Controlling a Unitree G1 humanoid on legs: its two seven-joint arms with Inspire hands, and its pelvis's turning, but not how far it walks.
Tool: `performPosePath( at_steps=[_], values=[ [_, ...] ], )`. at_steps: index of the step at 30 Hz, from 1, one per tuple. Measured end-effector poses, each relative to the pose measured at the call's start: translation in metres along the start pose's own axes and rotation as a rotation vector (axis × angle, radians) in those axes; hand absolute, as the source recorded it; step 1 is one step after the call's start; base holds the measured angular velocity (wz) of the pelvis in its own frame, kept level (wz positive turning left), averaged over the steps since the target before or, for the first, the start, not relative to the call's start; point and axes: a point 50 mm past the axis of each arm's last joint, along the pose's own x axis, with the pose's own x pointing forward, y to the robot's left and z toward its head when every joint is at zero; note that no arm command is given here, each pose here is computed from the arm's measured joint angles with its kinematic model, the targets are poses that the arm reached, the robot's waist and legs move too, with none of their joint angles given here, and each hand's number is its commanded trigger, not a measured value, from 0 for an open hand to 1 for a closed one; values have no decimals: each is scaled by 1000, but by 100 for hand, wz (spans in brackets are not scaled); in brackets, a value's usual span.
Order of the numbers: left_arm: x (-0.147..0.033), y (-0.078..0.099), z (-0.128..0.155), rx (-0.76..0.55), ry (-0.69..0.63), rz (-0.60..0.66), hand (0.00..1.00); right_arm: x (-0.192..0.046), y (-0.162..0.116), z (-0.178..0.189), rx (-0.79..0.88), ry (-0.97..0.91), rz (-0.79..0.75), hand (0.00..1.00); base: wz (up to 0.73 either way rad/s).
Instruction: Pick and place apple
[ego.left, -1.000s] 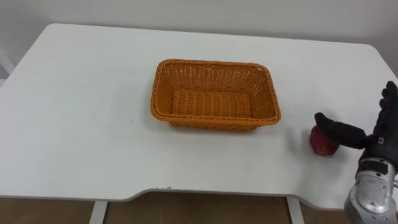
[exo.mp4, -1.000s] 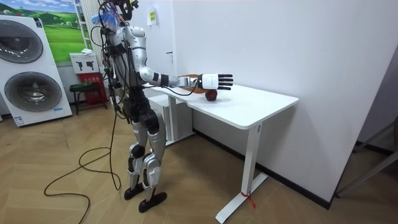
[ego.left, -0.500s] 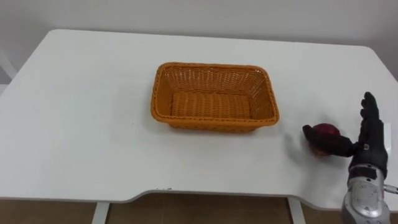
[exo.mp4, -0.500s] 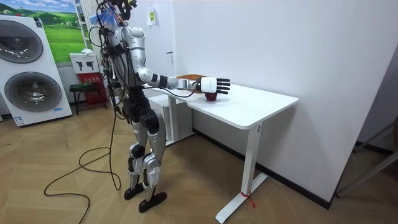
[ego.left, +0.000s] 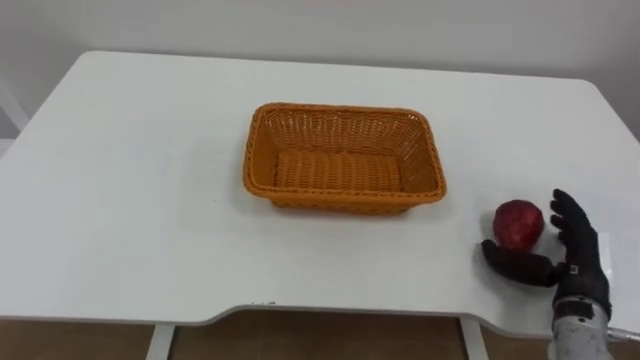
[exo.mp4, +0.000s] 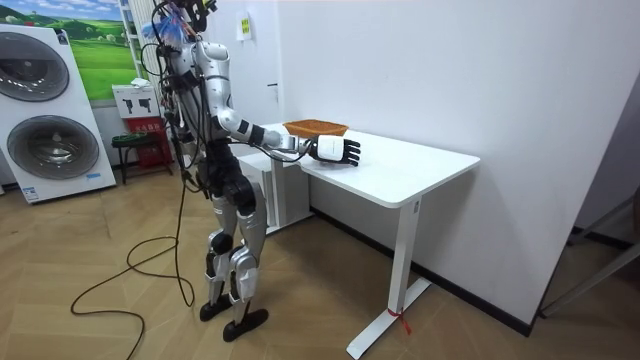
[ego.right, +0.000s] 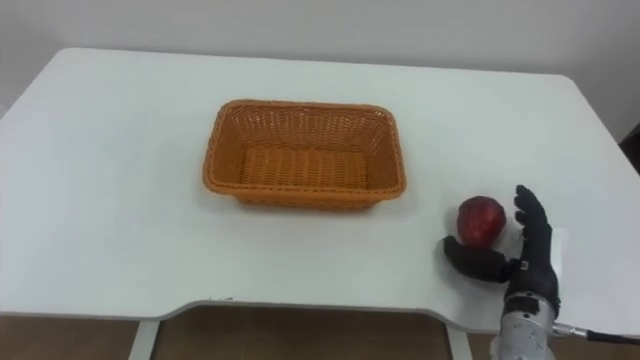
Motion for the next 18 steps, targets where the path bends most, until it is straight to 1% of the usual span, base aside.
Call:
performPosePath(
  at_steps=[8, 18],
  values=[
    [0, 1, 0, 0, 3, 2, 0, 3, -4, -10, -72, 8, -16, 100, 0],
    [1, 2, 4, -1, -8, 5, 0, 3, 0, -16, -69, 25, -23, 100, 0]
  ],
)
